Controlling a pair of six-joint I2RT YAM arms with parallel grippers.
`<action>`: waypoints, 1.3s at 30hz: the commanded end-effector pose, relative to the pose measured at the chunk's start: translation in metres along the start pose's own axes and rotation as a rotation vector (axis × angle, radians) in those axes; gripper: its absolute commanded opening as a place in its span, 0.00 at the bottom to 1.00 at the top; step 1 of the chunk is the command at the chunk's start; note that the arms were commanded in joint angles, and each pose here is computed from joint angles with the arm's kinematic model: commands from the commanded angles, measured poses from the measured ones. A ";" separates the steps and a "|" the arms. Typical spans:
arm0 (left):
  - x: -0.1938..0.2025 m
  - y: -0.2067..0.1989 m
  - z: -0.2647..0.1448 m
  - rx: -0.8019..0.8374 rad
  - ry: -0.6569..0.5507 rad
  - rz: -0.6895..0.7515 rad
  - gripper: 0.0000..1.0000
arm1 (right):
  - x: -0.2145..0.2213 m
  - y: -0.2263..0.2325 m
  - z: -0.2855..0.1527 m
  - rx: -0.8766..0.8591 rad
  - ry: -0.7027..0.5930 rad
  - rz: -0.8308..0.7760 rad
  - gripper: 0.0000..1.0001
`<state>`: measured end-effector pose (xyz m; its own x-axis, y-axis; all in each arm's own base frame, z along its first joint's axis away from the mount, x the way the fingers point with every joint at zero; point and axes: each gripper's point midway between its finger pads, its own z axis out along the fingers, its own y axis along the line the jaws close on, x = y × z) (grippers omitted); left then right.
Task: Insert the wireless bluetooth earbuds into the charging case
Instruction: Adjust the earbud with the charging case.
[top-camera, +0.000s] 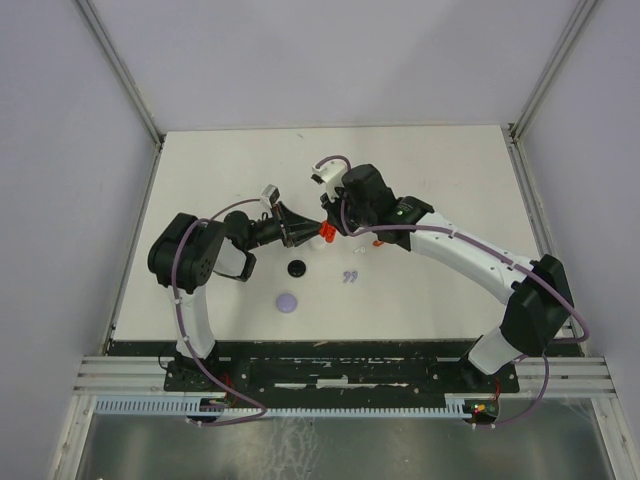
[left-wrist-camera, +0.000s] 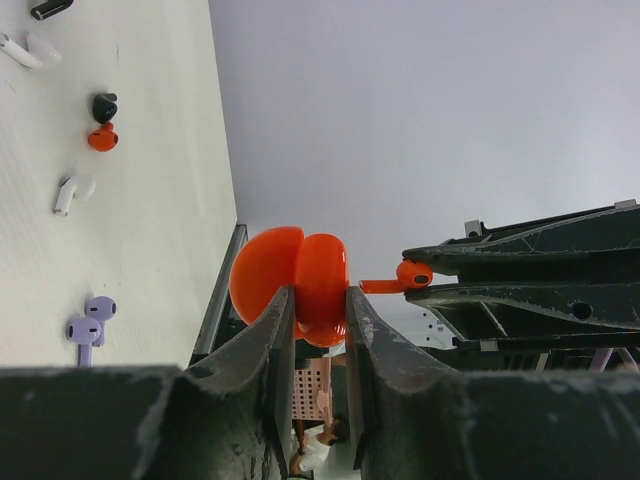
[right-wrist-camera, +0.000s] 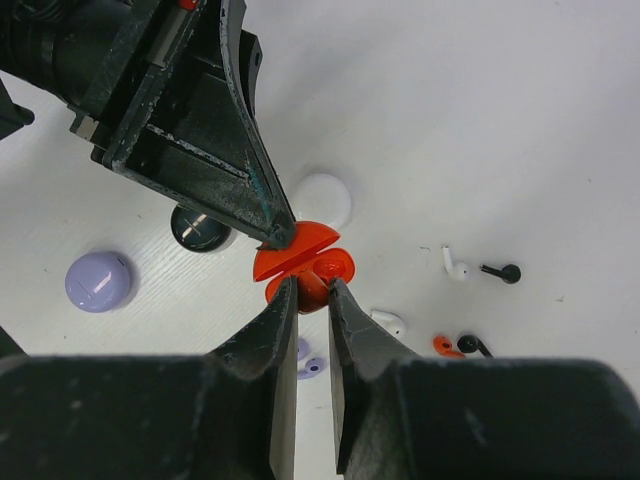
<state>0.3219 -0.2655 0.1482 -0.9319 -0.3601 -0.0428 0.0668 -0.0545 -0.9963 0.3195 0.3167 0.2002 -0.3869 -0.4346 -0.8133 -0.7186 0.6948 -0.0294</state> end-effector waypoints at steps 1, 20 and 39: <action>-0.001 -0.022 0.004 0.076 0.006 0.071 0.03 | -0.023 -0.001 -0.013 0.011 -0.069 -0.015 0.16; 0.001 -0.043 0.004 0.110 0.012 0.100 0.03 | -0.012 0.003 -0.003 0.003 -0.038 -0.019 0.15; 0.003 -0.056 0.002 0.130 0.012 0.117 0.03 | -0.004 0.001 0.001 0.012 -0.020 -0.021 0.14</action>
<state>0.3200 -0.2649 0.1657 -0.9312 -0.3594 -0.0614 0.0950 -0.0764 -0.9925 0.3175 0.3174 0.1978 -0.3850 -0.4428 -0.8097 -0.7217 0.6914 -0.0350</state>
